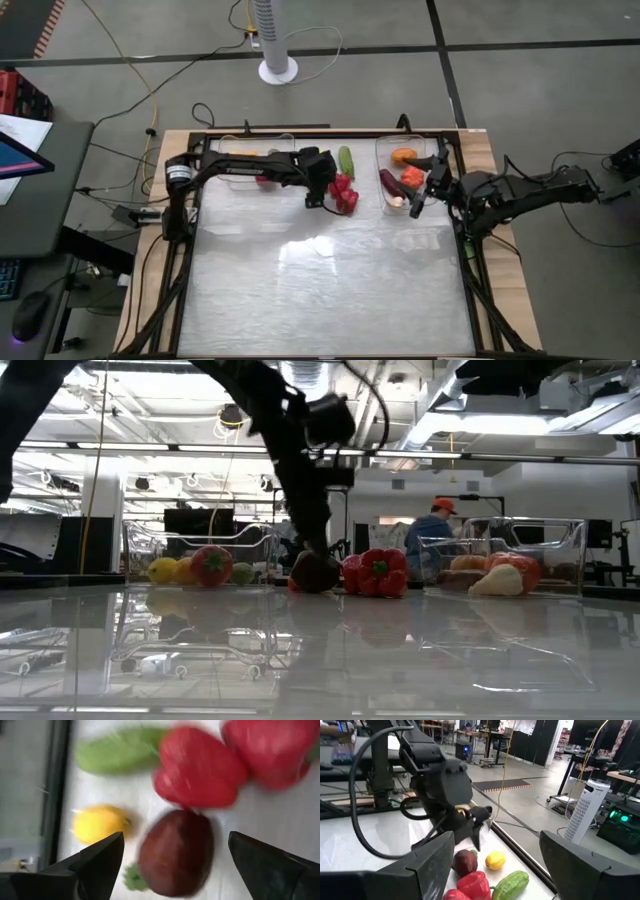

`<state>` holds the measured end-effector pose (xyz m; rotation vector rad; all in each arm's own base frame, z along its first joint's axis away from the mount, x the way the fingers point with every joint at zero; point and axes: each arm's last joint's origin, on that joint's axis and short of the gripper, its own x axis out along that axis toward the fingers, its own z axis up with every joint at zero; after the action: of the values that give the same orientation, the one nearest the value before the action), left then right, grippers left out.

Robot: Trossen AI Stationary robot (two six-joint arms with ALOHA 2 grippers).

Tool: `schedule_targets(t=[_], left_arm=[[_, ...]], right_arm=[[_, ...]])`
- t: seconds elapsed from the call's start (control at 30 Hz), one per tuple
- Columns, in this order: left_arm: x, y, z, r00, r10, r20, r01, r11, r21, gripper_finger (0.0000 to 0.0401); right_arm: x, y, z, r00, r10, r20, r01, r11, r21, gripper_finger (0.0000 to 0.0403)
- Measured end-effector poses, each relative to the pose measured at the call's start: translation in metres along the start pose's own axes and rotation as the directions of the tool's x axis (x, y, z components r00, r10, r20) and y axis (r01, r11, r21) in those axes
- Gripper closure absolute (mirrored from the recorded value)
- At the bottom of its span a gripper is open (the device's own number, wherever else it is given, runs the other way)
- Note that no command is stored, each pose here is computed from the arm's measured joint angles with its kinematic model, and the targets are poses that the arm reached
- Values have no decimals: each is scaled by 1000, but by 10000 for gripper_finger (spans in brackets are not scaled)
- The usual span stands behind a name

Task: Sort produce into baskets
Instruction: Put the red apple into the right transparent bin

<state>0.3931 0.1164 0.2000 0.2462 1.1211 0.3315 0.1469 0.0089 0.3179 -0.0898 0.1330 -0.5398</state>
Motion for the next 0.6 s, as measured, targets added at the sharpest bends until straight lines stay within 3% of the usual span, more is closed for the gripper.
schedule_targets(t=[0.3, 0.6], left_arm=[[27, -5, -11, 995, -30, -97, 36, 997, 61, 95], [26, -9, -13, 990, -49, -132, 50, 999, 8, 154]], right_arm=[[1, 1, 0, 1000, 2, -1, -2, 1000, -8, 84], [1, 0, 0, 1000, -5, -2, 5, 1000, -8, 84]])
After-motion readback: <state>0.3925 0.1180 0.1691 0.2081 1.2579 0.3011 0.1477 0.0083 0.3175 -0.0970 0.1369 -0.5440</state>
